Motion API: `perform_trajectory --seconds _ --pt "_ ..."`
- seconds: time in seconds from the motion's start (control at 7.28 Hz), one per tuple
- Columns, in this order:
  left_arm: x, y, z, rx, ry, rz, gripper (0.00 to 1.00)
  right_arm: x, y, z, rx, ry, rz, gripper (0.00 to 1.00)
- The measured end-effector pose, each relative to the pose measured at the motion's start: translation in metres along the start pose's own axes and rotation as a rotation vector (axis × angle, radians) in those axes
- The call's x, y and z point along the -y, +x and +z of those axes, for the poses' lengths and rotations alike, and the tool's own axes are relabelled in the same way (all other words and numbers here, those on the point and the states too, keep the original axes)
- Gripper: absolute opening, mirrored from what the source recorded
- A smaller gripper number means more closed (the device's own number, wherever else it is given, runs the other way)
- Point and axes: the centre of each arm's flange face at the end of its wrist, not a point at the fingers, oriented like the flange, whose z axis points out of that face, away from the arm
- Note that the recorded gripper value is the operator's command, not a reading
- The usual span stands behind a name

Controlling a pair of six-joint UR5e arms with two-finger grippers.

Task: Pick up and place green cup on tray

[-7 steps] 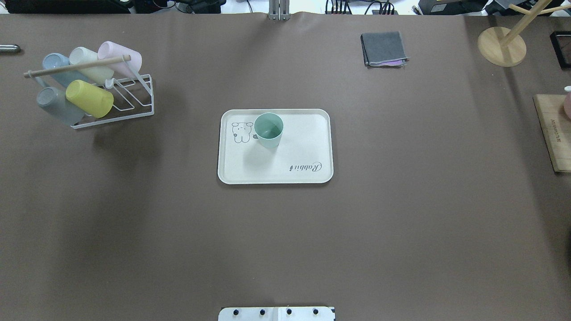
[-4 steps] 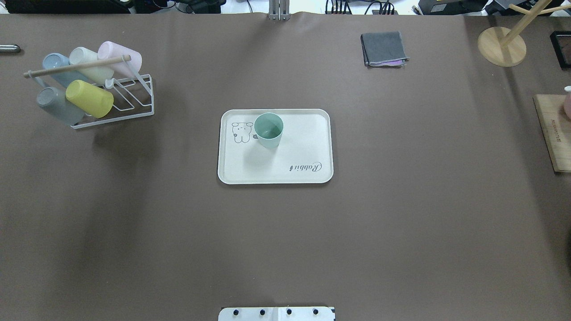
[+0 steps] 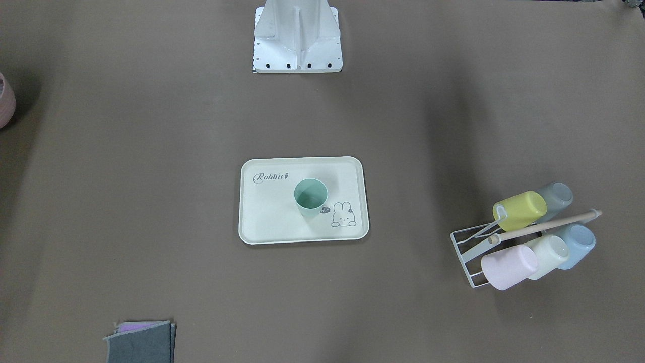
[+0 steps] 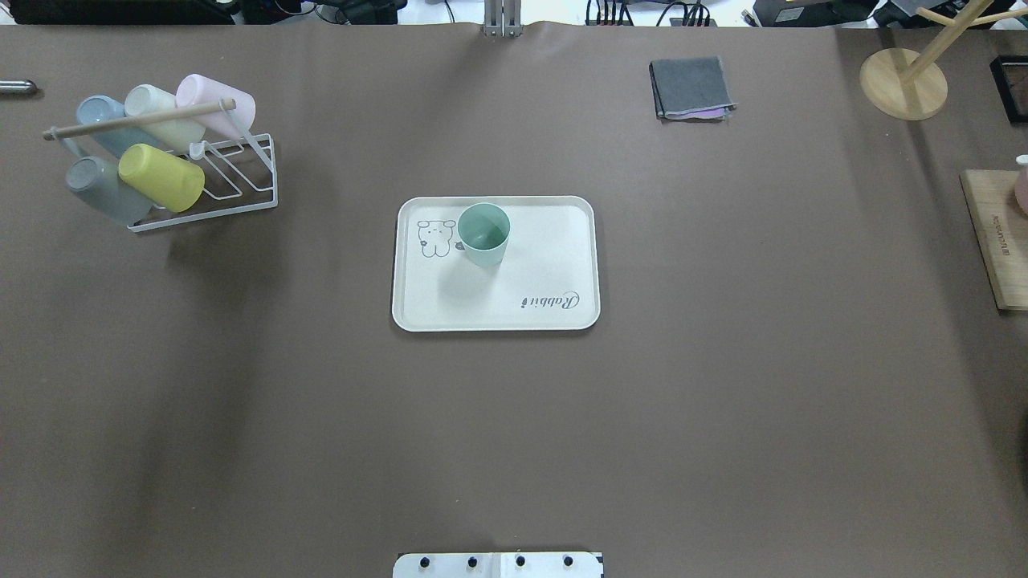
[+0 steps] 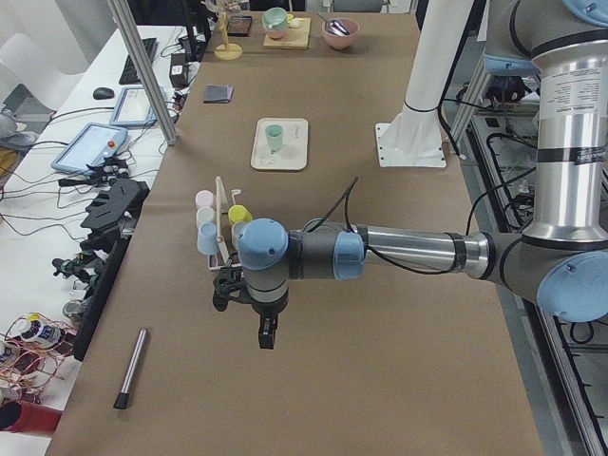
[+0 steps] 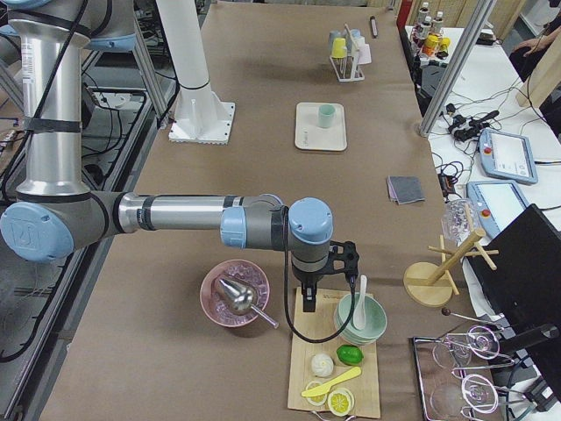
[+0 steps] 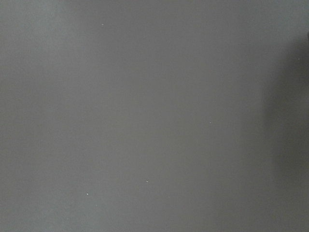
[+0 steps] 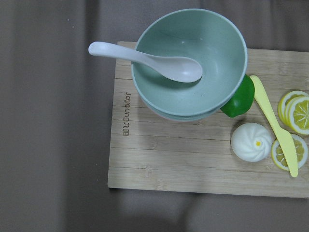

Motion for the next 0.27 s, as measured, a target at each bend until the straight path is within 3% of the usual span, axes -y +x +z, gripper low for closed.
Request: perform_trajectory --seconds 0.27 --pt "-0.0109 0.0007 0.0004 0.000 -0.002 -0.001 0.97 0.0001 0.0000 -0.0001 -0.001 0.000 0.000 1.00"
